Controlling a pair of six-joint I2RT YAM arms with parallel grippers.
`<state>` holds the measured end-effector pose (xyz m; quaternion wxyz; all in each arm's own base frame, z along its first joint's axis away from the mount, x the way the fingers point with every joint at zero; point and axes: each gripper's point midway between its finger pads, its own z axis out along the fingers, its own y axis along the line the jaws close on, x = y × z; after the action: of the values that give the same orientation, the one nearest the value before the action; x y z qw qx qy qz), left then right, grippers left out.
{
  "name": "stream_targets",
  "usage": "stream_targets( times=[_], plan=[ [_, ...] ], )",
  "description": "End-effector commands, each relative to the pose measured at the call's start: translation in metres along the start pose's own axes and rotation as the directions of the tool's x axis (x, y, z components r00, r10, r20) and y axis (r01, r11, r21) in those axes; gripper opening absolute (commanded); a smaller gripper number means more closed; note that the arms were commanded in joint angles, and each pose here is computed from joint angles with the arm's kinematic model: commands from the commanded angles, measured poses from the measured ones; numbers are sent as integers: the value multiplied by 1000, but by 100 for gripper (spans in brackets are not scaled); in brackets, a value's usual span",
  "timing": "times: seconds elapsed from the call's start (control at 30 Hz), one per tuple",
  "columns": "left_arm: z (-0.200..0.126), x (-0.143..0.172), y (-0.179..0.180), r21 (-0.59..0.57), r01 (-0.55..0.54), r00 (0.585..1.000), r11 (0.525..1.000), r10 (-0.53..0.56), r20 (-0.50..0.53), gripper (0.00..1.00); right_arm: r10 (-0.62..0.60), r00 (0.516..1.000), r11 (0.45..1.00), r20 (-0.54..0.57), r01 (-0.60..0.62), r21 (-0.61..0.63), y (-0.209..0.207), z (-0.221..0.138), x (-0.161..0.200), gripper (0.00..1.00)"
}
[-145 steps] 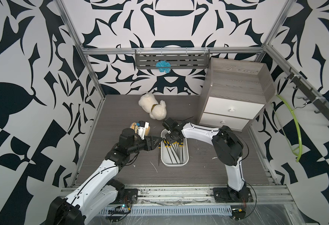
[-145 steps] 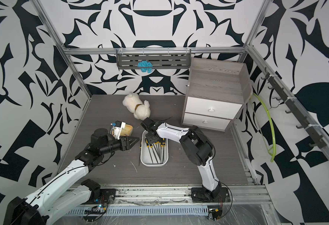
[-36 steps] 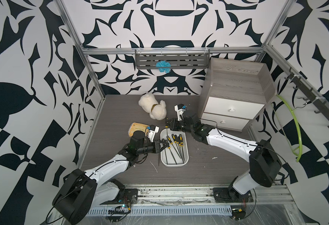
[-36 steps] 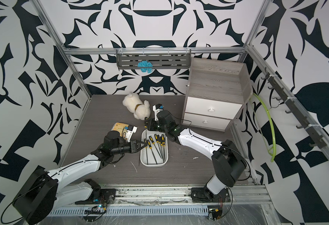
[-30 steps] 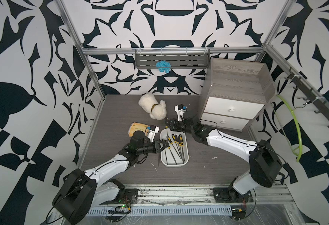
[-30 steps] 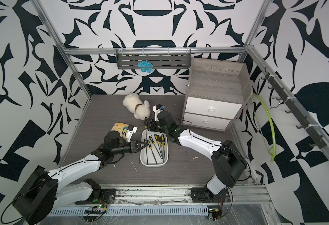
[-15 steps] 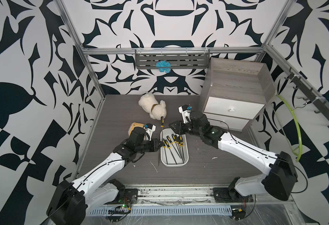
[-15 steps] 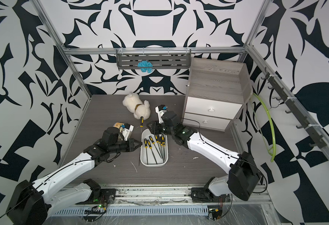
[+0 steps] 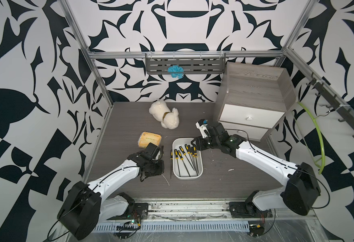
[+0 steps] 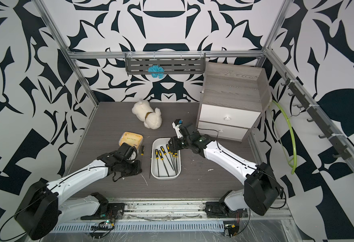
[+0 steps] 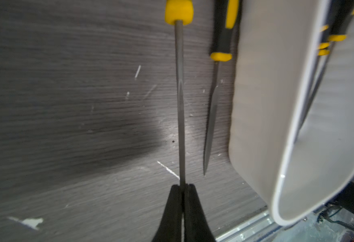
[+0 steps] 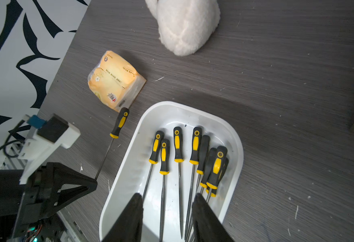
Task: Take the file tool out of the storage box
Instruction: Place the file tool at the center of the board.
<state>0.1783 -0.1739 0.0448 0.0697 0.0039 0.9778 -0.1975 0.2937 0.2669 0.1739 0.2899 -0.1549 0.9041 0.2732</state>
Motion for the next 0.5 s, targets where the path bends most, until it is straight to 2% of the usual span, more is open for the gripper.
stream_targets(
  times=[0.0, 0.27, 0.47],
  plan=[
    [10, 7, 8, -36, 7, 1000, 999, -7, -15, 0, -26, 998, 999, 51, 28, -36, 9, -12, -6, 43],
    [19, 12, 3, -23, 5, 1000, 1000, -6, -29, 0, -14, 999, 999, 36, 16, -45, 8, -5, 0, 43],
    [33, 20, 12, -78, 3, 998, 997, -8, -64, 0, 2, 1000, 998, -3, -2, -57, 6, 11, 9, 43]
  ],
)
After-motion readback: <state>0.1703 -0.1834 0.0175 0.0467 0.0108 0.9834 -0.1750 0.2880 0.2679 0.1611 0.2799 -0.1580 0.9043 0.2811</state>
